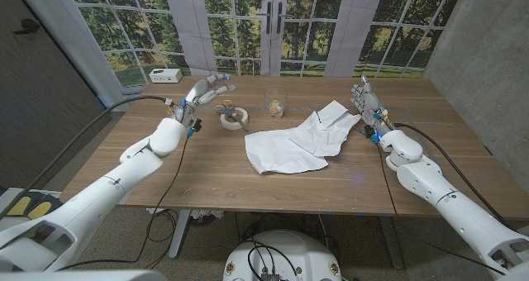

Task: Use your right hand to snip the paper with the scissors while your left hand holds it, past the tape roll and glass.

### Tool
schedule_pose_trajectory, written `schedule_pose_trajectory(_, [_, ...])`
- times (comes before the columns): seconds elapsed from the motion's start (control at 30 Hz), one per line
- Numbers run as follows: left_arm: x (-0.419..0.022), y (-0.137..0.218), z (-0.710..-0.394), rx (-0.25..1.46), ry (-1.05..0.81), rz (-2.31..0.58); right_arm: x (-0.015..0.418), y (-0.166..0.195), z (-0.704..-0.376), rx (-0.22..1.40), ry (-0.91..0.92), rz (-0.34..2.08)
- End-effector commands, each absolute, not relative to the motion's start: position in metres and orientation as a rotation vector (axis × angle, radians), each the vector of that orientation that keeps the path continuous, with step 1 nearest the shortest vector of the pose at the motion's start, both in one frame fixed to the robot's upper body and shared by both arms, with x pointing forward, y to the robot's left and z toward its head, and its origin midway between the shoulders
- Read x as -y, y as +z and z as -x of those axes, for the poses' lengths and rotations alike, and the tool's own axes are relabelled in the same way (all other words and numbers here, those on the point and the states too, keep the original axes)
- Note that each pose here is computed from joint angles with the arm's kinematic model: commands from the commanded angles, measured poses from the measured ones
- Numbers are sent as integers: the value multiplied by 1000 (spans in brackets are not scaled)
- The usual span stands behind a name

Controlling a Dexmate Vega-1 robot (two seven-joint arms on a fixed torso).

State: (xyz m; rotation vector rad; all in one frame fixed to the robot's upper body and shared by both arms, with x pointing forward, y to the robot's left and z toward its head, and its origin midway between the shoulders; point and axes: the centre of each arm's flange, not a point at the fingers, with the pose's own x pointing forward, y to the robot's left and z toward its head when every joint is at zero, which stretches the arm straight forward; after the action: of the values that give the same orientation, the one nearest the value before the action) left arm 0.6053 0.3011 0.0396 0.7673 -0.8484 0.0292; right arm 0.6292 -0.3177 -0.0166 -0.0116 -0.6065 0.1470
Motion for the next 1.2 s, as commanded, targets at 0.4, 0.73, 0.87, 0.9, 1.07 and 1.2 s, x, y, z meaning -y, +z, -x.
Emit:
schedule_pose_trajectory(0.4, [-299, 58, -597, 873, 80, -955, 327, -14, -625, 608, 132, 16])
schedule_pose_trajectory(0.73, [-299, 68, -592, 880, 89, -1046, 326, -14, -621, 616, 129, 15])
schedule_pose_trajectory(0.87, [-300, 71, -590, 881, 95, -1071, 325, -13, -619, 618, 127, 13])
schedule_pose_trajectory(0.9, [-301, 72, -590, 881, 97, -1074, 325, -13, -619, 621, 128, 21])
schedule_pose_trajectory(1.07, [-304, 76, -587, 884, 110, -1095, 323, -13, -617, 622, 127, 20])
schedule_pose_trajectory(1.2, [-305, 78, -585, 884, 122, -1131, 323, -12, -616, 624, 126, 21])
